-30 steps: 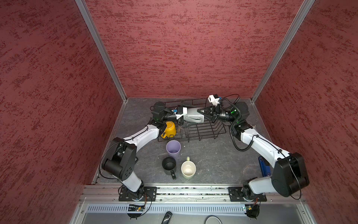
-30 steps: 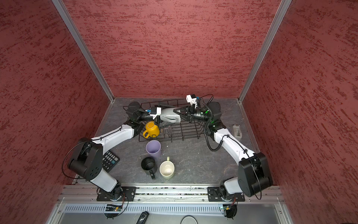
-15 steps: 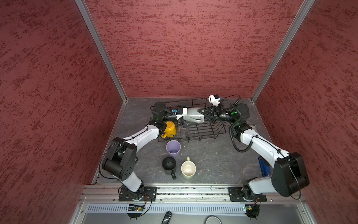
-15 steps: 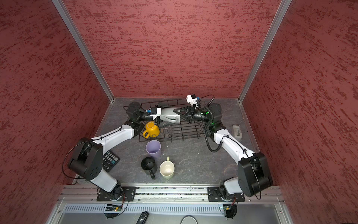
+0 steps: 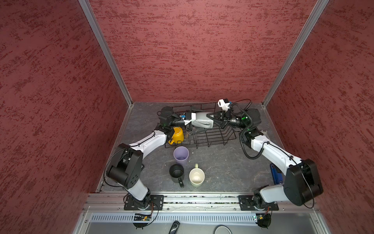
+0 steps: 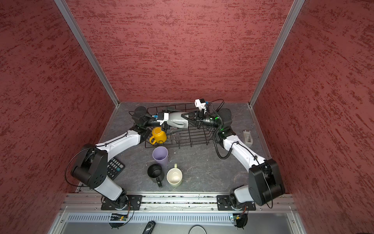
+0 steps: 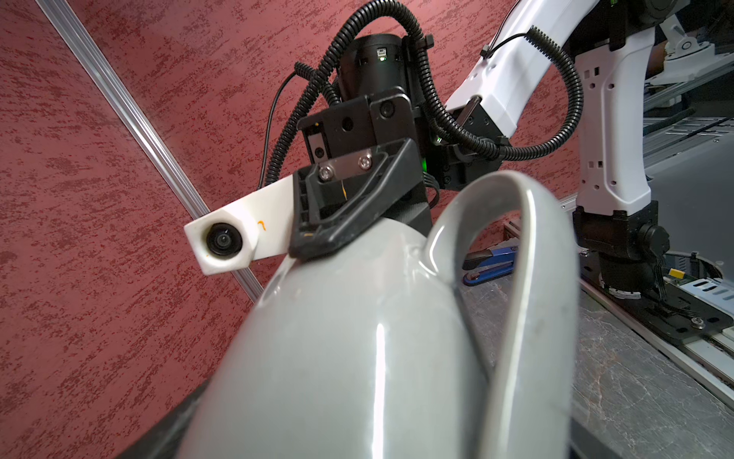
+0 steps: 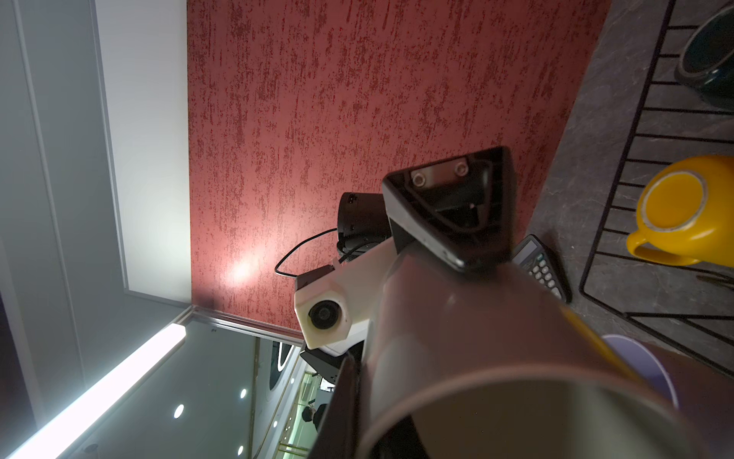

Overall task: Load cups into a dish rack
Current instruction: Place the cup upside down at the dish rack.

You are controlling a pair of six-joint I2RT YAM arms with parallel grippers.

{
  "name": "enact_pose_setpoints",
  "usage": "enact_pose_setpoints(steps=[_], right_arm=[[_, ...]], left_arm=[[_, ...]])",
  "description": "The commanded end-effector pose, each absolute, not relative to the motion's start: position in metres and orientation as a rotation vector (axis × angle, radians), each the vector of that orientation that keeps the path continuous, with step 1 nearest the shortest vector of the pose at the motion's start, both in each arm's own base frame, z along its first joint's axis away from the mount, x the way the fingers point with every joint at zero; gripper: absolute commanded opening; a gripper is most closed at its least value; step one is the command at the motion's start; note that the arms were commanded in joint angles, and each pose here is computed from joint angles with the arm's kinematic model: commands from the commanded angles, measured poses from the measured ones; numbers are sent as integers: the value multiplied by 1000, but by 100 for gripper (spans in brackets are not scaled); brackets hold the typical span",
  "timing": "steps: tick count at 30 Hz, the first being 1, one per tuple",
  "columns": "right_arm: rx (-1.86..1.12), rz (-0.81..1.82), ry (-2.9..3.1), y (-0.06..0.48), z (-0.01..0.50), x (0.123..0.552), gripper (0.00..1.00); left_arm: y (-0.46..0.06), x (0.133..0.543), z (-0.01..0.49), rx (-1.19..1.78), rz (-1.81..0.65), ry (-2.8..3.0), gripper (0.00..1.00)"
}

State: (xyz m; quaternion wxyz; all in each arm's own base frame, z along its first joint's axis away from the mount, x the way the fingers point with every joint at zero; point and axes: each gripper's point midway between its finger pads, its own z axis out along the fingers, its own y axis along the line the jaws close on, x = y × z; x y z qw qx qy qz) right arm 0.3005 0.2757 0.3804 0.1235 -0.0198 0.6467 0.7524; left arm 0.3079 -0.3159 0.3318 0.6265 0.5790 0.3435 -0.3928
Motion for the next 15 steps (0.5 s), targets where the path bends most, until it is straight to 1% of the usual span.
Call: enact_pose_setpoints(steps=[1,9,15], right_arm=[[-88,2214,1828,279,390,295,0],[-78,2217,1826,279,387,296,0],[-69,2221,1825,278,385,296,0]], left_arm=[[-322,294,341,1352,-923,721,98],[-320,291,345,1351,-940,715,95],[-321,290,347,1347,-948,712,90]])
